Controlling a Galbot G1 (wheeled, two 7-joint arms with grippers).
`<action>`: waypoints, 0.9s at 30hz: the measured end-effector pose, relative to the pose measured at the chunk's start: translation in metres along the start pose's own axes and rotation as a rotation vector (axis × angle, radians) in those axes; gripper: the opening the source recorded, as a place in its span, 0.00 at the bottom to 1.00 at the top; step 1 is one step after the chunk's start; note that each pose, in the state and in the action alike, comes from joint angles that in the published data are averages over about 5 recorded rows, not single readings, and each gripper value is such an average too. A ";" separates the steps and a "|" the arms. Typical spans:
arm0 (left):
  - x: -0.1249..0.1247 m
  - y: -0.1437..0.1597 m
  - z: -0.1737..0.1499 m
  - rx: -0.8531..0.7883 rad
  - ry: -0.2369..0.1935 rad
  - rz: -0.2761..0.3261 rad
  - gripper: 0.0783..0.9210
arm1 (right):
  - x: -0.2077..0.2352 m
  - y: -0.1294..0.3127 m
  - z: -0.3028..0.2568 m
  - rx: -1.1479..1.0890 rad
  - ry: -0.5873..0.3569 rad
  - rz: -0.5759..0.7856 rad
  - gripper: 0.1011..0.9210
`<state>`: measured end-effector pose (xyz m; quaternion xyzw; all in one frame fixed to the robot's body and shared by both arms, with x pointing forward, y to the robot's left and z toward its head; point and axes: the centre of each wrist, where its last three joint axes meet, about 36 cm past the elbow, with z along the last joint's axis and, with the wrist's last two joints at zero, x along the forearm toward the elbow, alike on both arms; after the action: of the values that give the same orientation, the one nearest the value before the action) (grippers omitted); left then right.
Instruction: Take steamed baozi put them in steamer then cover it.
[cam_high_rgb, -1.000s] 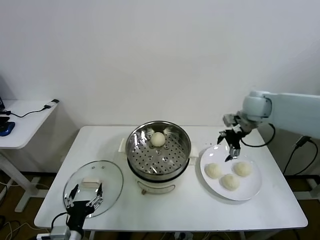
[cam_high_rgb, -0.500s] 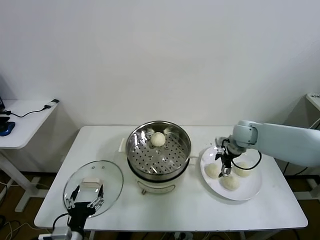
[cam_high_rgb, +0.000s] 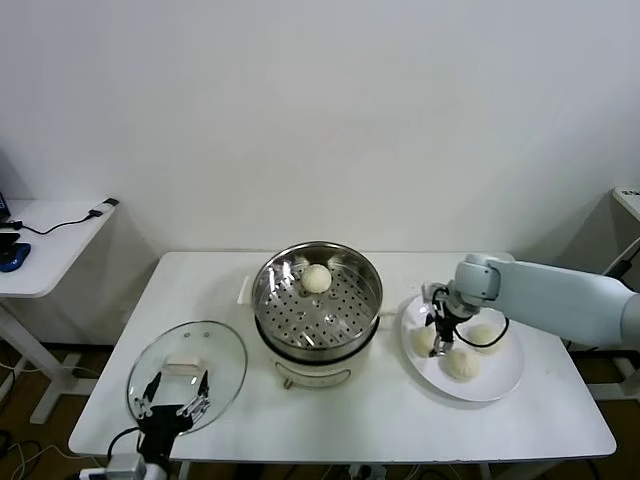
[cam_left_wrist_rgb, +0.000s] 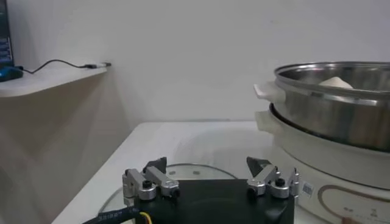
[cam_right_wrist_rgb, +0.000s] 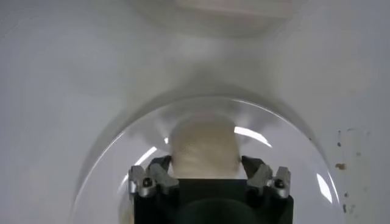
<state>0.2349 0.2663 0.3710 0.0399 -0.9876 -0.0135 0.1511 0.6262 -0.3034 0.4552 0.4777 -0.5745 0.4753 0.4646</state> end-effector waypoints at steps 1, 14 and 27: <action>0.000 0.000 0.000 0.000 0.000 0.001 0.88 | 0.002 0.000 0.000 0.000 -0.002 -0.001 0.63; 0.001 -0.003 -0.007 0.001 -0.012 0.011 0.88 | 0.134 -0.045 -0.017 0.089 -0.037 0.031 0.61; -0.002 -0.006 -0.016 0.011 -0.029 0.026 0.88 | 0.284 -0.038 -0.145 0.183 -0.171 0.119 0.61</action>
<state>0.2423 0.2602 0.3857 0.0277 -0.9902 -0.0066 0.1368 0.6439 -0.1937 0.7565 0.5221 -0.5935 0.5100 0.3393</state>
